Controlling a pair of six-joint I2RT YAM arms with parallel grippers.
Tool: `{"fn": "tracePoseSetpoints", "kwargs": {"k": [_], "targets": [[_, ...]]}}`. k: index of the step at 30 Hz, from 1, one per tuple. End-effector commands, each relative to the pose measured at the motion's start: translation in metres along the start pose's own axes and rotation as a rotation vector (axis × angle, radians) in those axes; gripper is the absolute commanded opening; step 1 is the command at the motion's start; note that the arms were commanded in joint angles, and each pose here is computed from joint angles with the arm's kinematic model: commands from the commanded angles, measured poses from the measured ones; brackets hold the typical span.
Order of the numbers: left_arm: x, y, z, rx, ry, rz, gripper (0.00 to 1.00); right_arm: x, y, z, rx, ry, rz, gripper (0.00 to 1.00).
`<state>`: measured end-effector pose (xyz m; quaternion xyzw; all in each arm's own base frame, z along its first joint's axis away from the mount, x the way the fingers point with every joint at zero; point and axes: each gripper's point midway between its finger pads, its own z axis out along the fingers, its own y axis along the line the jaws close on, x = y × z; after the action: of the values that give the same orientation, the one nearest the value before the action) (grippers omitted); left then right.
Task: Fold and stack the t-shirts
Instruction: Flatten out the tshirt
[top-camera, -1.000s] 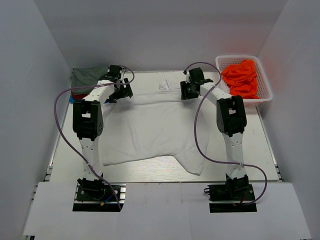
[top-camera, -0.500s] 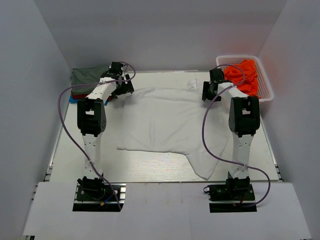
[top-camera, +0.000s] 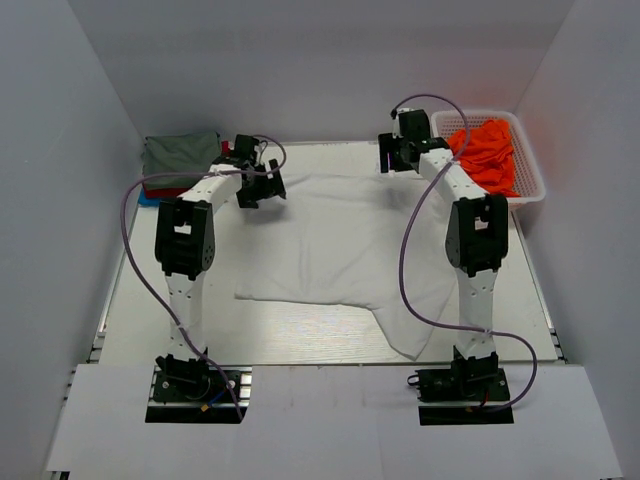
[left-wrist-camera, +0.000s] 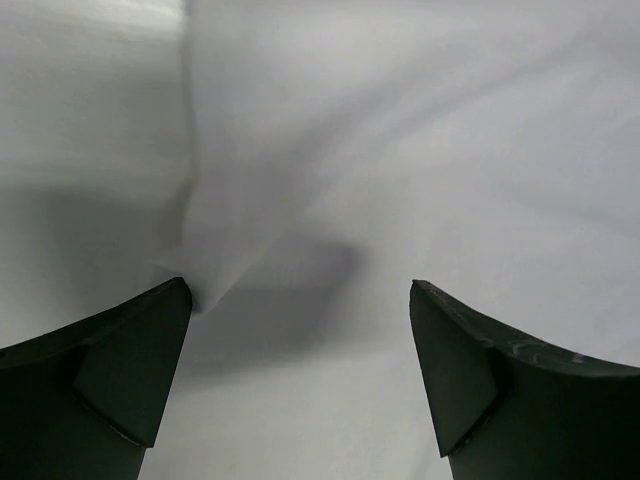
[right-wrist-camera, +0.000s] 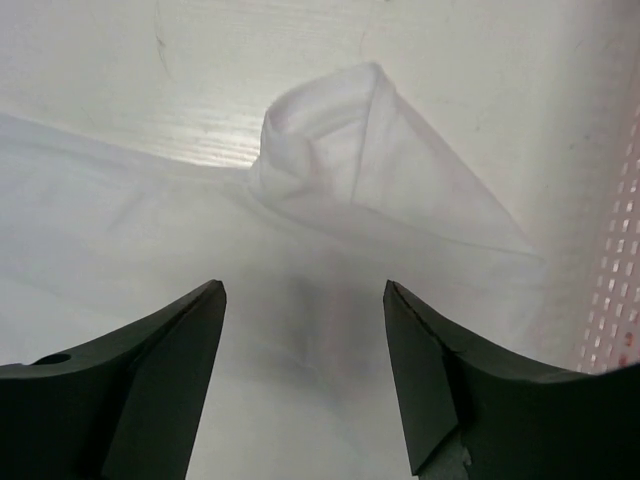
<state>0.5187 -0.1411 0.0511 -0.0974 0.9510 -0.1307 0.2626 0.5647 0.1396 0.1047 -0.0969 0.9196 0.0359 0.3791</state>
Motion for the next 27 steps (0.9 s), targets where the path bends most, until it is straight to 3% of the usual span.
{"fn": "tracePoseSetpoints", "kwargs": {"k": [1, 2, 3, 6, 14, 20, 24, 26, 27], "targets": [[0.008, -0.036, -0.031, 0.116, -0.003, 0.024, 1.00, 0.025, -0.001, 0.003, -0.002, 0.079, 0.025, 0.71], [0.024, -0.027, -0.024, 0.097, 0.036, 0.019, 1.00, 0.017, 0.004, -0.014, -0.007, 0.051, 0.013, 0.73], [0.031, -0.027, -0.026, 0.084, 0.042, 0.011, 1.00, 0.058, 0.005, -0.009, -0.006, 0.131, 0.008, 0.74], [0.051, -0.013, -0.023, 0.042, 0.075, -0.013, 1.00, 0.056, 0.009, -0.037, -0.008, 0.083, 0.046, 0.76], [0.105, 0.051, -0.041, -0.203, 0.173, -0.089, 1.00, 0.189, 0.044, -0.070, -0.103, 0.355, 0.060, 0.78], [0.144, 0.087, -0.073, -0.324, 0.201, -0.114, 1.00, 0.248, 0.097, -0.120, -0.280, 0.461, 0.047, 0.76], [0.141, 0.086, -0.088, -0.327, 0.184, -0.112, 1.00, 0.272, 0.131, -0.155, -0.385, 0.541, 0.043, 0.76], [0.128, 0.077, -0.099, -0.313, 0.144, -0.104, 1.00, 0.260, 0.137, -0.162, -0.390, 0.502, 0.043, 0.76], [0.127, 0.073, -0.101, -0.309, 0.145, -0.095, 1.00, 0.231, 0.130, -0.158, -0.329, 0.428, 0.039, 0.76]]}}
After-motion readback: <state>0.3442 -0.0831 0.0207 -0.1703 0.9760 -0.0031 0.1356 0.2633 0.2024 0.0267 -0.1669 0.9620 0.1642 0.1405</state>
